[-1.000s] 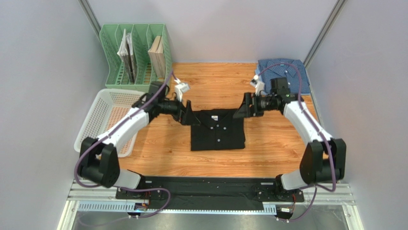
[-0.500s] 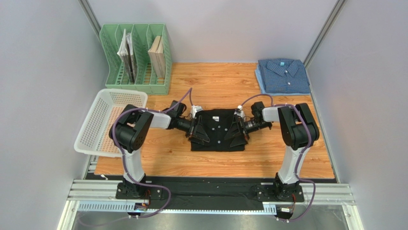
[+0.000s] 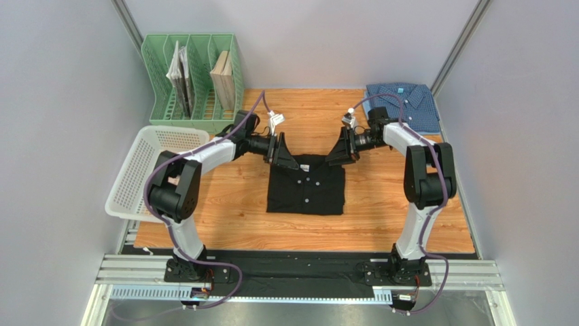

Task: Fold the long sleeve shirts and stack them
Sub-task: Fold the shirt

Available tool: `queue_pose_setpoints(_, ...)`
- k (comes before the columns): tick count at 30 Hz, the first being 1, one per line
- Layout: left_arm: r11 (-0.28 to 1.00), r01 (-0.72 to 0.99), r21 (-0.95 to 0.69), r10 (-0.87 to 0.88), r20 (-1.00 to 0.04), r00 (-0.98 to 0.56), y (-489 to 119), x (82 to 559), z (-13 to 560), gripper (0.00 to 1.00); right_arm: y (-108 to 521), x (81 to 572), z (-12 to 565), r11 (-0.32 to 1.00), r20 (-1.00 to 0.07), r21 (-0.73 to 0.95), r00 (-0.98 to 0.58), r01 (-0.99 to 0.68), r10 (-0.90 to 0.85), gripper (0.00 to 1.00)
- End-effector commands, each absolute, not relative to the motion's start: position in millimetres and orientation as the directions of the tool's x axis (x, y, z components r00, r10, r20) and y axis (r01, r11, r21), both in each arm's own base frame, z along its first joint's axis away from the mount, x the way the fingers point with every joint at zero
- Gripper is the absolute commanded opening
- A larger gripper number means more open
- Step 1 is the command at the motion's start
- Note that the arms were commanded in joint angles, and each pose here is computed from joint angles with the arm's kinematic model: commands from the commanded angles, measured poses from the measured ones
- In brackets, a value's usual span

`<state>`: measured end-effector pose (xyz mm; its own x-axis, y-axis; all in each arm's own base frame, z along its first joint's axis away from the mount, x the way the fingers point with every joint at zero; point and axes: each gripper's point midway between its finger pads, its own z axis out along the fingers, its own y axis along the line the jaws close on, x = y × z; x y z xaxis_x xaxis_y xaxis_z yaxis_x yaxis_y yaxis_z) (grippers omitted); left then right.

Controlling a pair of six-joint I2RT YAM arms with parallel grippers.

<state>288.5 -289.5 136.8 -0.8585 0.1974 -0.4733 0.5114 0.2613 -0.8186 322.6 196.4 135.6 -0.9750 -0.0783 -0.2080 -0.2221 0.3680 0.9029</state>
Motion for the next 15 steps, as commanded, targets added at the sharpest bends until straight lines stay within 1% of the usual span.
queue_pose_setpoints(1,0.33,0.469,-0.819,0.161,-0.441,-0.883,-301.8,332.1,109.0,0.84,199.3,358.7,86.6,0.418,-0.129,0.899,-0.991,-0.133,-0.038,0.42)
queue_pose_setpoints(2,0.355,0.437,-0.826,0.146,-0.413,-0.899,-299.8,339.7,98.4,0.81,199.3,363.8,78.9,0.429,-0.132,0.893,-0.99,-0.136,-0.041,0.37)
queue_pose_setpoints(3,0.385,0.374,-0.844,0.117,-0.357,-0.927,-298.4,348.3,79.2,0.8,198.5,372.1,63.7,0.443,-0.118,0.888,-0.992,-0.124,-0.04,0.37)
queue_pose_setpoints(4,0.398,0.341,-0.852,0.095,-0.332,-0.939,-296.6,352.8,70.5,0.79,196.5,378.3,55.0,0.472,-0.12,0.873,-0.992,-0.123,-0.037,0.36)
queue_pose_setpoints(5,0.416,0.319,-0.852,0.073,-0.319,-0.945,-290.4,359.2,63.1,0.79,195.7,382.6,48.0,0.485,-0.122,0.866,-0.992,-0.125,-0.038,0.36)
queue_pose_setpoints(6,0.452,0.304,-0.839,0.059,-0.312,-0.948,-284.9,363.6,49.0,0.79,193.9,394.6,42.8,0.513,-0.146,0.846,-0.989,-0.144,-0.035,0.36)
queue_pose_setpoints(7,0.466,0.289,-0.836,0.052,-0.3,-0.952,-280.4,363.0,42.8,0.78,192.6,399.7,30.9,0.531,-0.139,0.837,-0.99,-0.135,-0.033,0.36)
queue_pose_setpoints(9,0.46,0.286,-0.841,0.039,-0.303,-0.952,-273.2,363.3,45.8,0.79,192.9,408.7,26.1,0.547,-0.149,0.825,-0.988,-0.141,-0.031,0.34)
queue_pose_setpoints(10,0.454,0.303,-0.838,0.047,-0.317,-0.947,-270.6,358.3,48.3,0.78,195.6,413.5,33.3,0.544,-0.168,0.824,-0.985,-0.16,-0.034,0.34)
queue_pose_setpoints(11,0.445,0.346,-0.826,0.062,-0.357,-0.932,-269.7,356.5,55.8,0.8,197.8,413.3,41.5,0.536,-0.176,0.828,-0.984,-0.167,-0.034,0.34)
queue_pose_setpoints(12,0.434,0.403,-0.806,0.076,-0.413,-0.908,-268.3,352.6,80.6,0.81,201.8,410.9,52.8,0.523,-0.177,0.836,-0.984,-0.167,-0.031,0.34)
queue_pose_setpoints(13,0.433,0.494,-0.754,0.115,-0.497,-0.86,-263.5,349.9,88.1,0.83,207.4,399.7,66.7,0.483,-0.165,0.861,-0.986,-0.161,-0.033,0.34)
queue_pose_setpoints(14,0.465,0.519,-0.717,0.142,-0.518,-0.844,-256.8,343.7,94.6,0.88,211.5,402.4,105.7,0.447,-0.255,0.863,-0.967,-0.234,-0.012,0.35)
queue_pose_setpoints(15,0.477,0.608,-0.634,0.162,-0.617,-0.77,-251.7,344.7,127.9,0.91,215.1,395.7,132.9,0.408,-0.234,0.89,-0.972,-0.202,0.028,0.36)
